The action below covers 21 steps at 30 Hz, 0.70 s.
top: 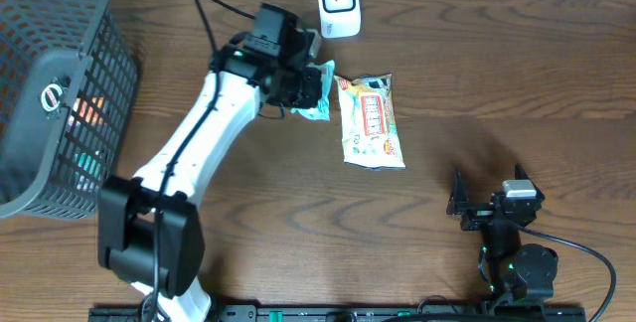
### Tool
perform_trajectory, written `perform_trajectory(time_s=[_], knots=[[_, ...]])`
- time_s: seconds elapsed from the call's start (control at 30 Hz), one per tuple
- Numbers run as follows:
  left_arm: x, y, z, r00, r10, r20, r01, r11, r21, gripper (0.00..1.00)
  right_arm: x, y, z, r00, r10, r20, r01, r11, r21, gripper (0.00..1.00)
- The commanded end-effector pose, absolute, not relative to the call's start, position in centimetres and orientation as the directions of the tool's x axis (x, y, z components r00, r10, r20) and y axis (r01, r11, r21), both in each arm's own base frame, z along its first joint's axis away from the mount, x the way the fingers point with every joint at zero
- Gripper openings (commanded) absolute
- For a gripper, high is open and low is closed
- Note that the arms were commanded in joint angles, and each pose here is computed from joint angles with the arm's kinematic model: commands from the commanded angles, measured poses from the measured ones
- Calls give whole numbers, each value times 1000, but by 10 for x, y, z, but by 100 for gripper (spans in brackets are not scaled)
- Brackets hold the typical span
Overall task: Scan the item barcode
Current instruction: 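Carry the green packet with the left gripper toward the scanner, then hold the green packet's barcode under the scanner window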
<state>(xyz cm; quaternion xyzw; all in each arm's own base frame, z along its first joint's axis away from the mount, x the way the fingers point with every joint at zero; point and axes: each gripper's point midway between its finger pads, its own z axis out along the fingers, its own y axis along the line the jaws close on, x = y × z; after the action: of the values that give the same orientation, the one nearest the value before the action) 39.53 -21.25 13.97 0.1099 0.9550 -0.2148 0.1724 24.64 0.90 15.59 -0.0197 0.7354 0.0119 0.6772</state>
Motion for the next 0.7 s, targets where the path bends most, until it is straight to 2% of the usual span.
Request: perform_trajectory(time_s=[0.0, 0.17, 0.5, 0.67], knots=[[403, -204, 126, -921, 120, -371, 231, 935, -269, 8, 246, 9, 155, -84, -10, -996, -44, 999, -7, 99], [405, -198, 99, -946, 24, -322, 94, 974, -205, 8, 246, 9, 155, -84, -10, -996, -44, 999, -7, 99], [397, -218, 33, -975, 68, -210, 108, 977, -184, 8, 246, 9, 155, -84, -11, -996, -44, 999, -7, 99], [396, -233, 29, -975, 50, -218, 95, 975, -201, 8, 246, 9, 155, -84, -11, -996, -44, 999, -7, 99]])
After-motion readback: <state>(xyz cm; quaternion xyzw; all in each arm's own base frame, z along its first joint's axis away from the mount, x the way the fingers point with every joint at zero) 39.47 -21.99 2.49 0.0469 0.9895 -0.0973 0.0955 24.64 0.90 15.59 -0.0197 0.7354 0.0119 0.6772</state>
